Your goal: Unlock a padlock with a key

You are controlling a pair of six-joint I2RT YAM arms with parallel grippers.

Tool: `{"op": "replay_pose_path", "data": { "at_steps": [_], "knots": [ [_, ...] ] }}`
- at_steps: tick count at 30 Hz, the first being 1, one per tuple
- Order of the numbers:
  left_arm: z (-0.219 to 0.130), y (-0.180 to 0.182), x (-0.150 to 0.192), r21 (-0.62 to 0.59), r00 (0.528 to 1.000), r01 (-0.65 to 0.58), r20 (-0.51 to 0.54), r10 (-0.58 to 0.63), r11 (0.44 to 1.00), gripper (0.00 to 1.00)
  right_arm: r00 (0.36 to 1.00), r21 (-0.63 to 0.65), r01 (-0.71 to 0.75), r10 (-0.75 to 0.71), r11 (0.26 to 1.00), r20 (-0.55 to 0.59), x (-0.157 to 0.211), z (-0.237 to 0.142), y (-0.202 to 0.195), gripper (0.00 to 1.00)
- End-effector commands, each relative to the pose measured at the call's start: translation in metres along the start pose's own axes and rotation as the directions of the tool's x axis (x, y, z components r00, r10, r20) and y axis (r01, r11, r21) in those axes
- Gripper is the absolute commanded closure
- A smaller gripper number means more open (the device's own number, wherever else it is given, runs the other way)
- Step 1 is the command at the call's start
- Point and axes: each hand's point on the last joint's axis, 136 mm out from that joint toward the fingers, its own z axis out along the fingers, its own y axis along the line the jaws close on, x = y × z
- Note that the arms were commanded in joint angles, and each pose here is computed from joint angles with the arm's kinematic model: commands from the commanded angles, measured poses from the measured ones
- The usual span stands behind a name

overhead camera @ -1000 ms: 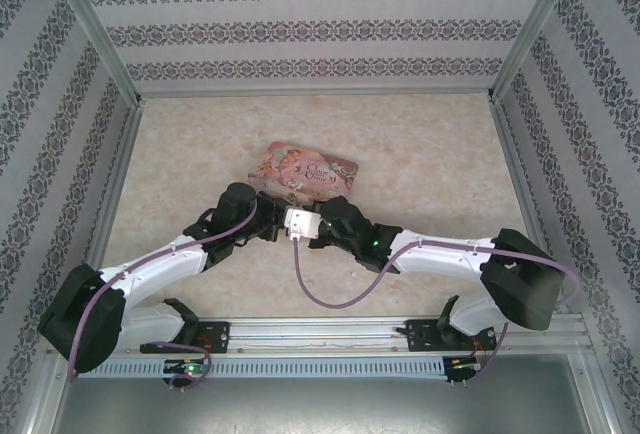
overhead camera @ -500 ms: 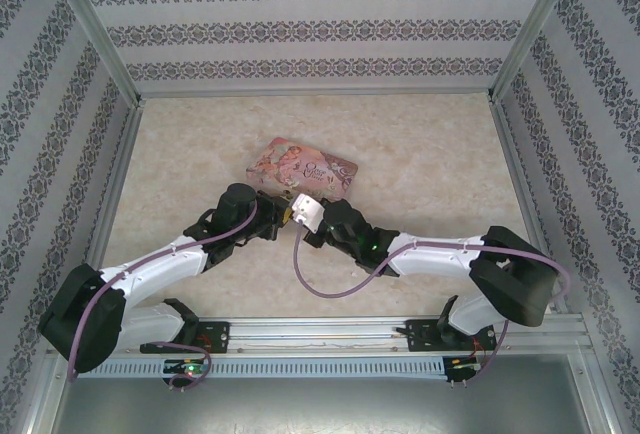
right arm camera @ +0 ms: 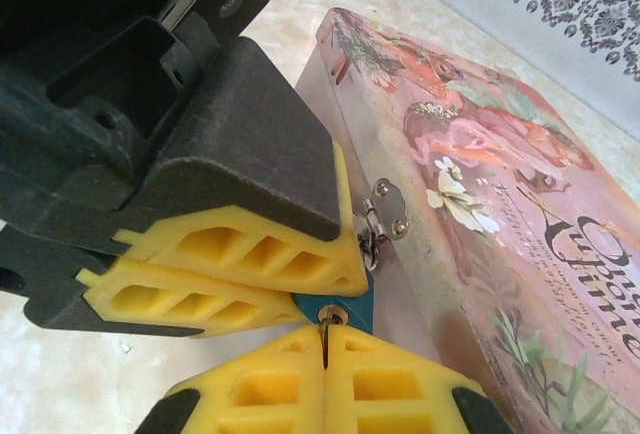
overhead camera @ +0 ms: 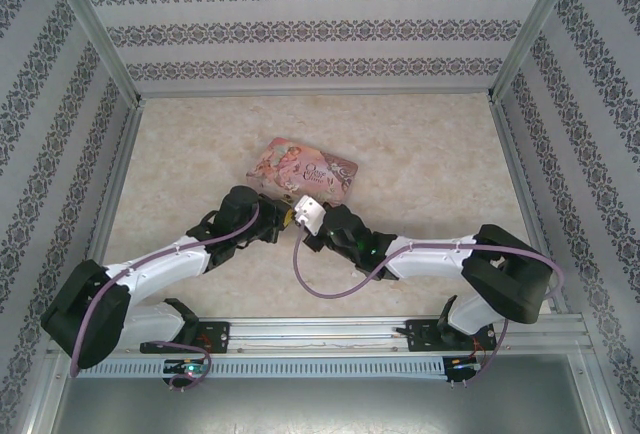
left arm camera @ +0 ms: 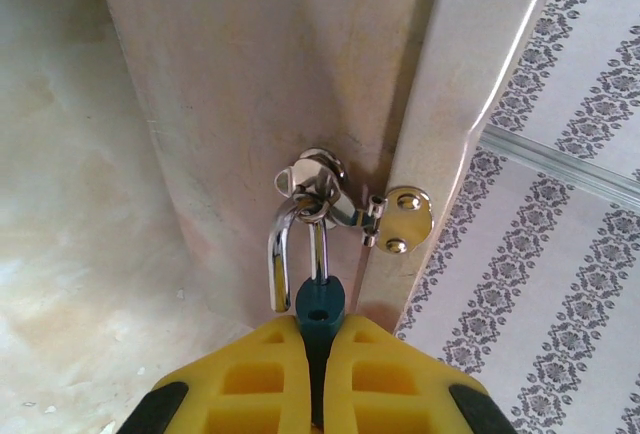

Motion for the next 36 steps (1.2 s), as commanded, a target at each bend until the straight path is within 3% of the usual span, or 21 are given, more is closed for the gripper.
{"op": "replay_pose_path", "data": {
  "at_steps": [1, 19, 28, 36],
  "knots": [
    [0.002, -0.005, 0.021, 0.041, 0.996, -0.027, -0.079, 0.030, 0.999, 1.00, 0.999, 0.012, -0.009, 0.008, 1.000, 0.036, -0.006, 0.003, 0.001, 1.00],
    [0.024, 0.025, 0.020, -0.021, 0.996, -0.022, -0.085, 0.020, 1.000, 1.00, 0.999, -0.013, 0.017, -0.017, 1.000, -0.034, 0.026, 0.017, 0.023, 1.00],
    [0.016, 0.040, 0.006, -0.076, 1.000, -0.023, -0.013, 0.022, 0.997, 0.65, 0.998, -0.013, -0.023, 0.023, 1.000, -0.054, 0.041, 0.015, 0.024, 1.00],
    [-0.002, 0.043, -0.007, -0.109, 0.994, -0.082, 0.056, 0.089, 0.991, 0.45, 0.992, 0.002, -0.115, 0.115, 0.993, -0.052, 0.054, 0.010, 0.023, 1.00]
  ]
}}
